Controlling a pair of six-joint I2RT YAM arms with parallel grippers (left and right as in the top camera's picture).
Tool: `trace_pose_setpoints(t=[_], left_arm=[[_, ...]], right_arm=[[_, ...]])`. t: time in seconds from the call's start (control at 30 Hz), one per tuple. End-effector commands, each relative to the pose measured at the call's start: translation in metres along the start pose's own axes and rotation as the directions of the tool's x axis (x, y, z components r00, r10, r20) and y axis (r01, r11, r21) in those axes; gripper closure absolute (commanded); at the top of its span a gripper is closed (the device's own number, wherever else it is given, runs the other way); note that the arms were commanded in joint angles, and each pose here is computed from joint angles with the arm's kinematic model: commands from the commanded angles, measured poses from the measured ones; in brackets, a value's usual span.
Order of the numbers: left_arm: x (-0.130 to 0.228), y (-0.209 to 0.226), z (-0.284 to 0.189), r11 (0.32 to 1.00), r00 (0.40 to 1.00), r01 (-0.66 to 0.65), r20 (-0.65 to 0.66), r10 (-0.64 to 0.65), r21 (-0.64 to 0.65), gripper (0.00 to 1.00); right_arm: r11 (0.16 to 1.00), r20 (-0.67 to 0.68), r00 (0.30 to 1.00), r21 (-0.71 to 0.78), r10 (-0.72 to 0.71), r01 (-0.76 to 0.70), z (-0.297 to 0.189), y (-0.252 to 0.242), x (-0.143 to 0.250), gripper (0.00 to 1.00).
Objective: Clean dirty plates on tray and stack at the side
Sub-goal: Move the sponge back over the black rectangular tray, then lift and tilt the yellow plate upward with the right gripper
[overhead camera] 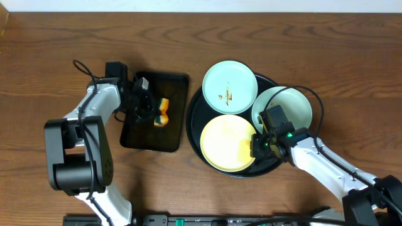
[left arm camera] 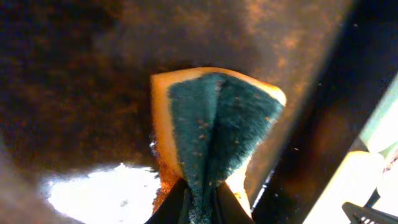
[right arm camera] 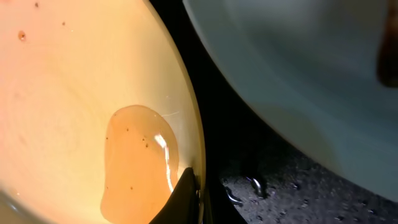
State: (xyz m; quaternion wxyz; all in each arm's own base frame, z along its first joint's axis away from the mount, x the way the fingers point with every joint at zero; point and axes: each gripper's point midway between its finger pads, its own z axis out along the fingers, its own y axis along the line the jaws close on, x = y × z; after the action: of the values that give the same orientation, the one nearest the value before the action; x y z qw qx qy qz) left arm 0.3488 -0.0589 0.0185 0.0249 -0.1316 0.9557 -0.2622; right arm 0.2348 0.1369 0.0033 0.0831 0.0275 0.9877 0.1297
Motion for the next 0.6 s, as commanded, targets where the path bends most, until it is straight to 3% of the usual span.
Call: trace_pose_setpoints(t=[0.0, 0.13, 0.27, 0.3, 0.57], left_arm=[[0.002, 0.025, 0.006, 0.997, 0.999, 0.05, -0.015, -0.051, -0.06, 0.89], [0.002, 0.024, 0.006, 0.995, 0.995, 0.097, -0.022, -0.097, -0.026, 0.92], [0.008, -0.018, -0.001, 0.978, 0.999, -0.002, -0.05, 0.013, 0.207, 0.93], [0.007, -0.019, -0.003, 0.978, 0.999, -0.008, -0.045, 0.017, 0.209, 0.93], [0.001, 0.011, -0.018, 0.999, 0.999, -0.022, 0.026, 0.022, -0.028, 0.92]], right_arm=[[0.996, 0.036, 0.996, -0.016, -0.087, 0.088, -0.012, 0.007, -0.004, 0.99], [0.994, 0.093, 0.99, -0.04, -0.102, 0.106, -0.029, 0.014, -0.01, 0.99], [0.99, 0.138, 0.982, -0.037, -0.13, 0.136, -0.04, 0.015, -0.015, 0.99], [0.989, 0.149, 0.979, -0.023, -0.138, 0.143, -0.041, 0.013, -0.017, 0.99], [0.971, 0.302, 0.93, 0.181, -0.208, 0.159, -0.066, -0.011, -0.051, 0.99]])
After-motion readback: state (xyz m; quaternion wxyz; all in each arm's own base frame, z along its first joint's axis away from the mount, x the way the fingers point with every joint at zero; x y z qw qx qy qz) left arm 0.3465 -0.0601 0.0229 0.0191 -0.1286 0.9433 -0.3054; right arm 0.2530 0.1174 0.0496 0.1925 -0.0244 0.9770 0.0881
